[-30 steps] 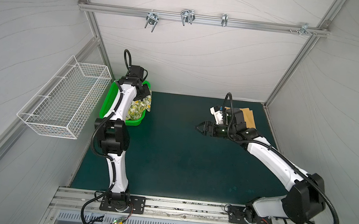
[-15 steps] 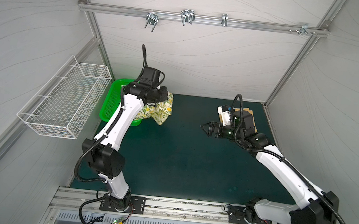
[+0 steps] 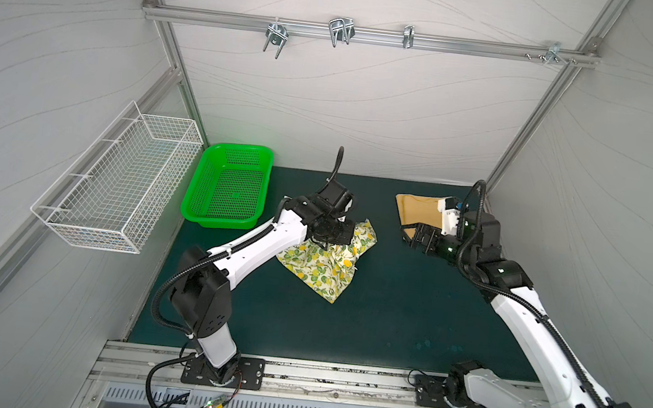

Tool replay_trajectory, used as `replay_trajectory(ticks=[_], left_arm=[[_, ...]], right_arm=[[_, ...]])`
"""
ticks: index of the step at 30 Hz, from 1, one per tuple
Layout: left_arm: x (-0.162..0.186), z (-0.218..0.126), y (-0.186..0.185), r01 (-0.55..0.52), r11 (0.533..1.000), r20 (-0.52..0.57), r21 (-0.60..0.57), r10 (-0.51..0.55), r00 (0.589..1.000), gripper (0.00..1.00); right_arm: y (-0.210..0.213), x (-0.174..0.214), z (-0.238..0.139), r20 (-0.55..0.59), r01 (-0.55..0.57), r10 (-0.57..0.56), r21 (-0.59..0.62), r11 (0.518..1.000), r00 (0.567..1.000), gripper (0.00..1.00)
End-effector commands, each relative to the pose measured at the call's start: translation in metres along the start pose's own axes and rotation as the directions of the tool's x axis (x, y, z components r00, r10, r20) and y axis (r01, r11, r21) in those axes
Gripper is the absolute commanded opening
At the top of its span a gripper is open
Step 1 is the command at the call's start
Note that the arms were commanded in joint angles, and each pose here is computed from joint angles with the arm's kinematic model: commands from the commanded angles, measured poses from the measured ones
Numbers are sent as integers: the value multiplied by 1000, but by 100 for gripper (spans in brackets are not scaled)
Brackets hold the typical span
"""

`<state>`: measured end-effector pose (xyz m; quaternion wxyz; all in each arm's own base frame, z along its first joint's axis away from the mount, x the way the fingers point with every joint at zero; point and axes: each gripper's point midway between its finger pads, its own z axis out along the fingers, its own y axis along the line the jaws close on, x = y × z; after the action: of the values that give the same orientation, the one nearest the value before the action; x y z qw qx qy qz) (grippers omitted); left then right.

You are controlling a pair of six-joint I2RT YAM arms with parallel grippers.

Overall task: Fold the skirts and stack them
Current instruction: 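Lift the lemon-print skirt out with the left gripper and lay it on the table, then grasp the skirt's near edge with the right gripper while the left holds it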

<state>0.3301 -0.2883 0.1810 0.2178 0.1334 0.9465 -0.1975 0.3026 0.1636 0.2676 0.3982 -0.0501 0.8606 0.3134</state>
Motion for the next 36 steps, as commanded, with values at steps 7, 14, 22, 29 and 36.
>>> replay_trajectory(ticks=[7,14,22,29,36], left_arm=[[22,73,-94,-74,990,-76,123,84,994,0],[23,98,-122,-52,984,-103,172,70,992,71],[-14,18,-40,129,985,37,110,-134,990,99],[9,-29,81,376,927,122,4,-373,920,99],[47,-35,178,604,796,173,-43,-589,789,98]], right_arm=[[-39,0,-24,29,42,-48,178,983,998,99],[-51,6,-29,18,63,-70,236,970,997,99],[-14,36,-19,-73,203,-193,177,963,978,99],[34,95,10,-220,386,-363,71,920,905,99],[76,173,39,-346,550,-534,-59,833,771,99]])
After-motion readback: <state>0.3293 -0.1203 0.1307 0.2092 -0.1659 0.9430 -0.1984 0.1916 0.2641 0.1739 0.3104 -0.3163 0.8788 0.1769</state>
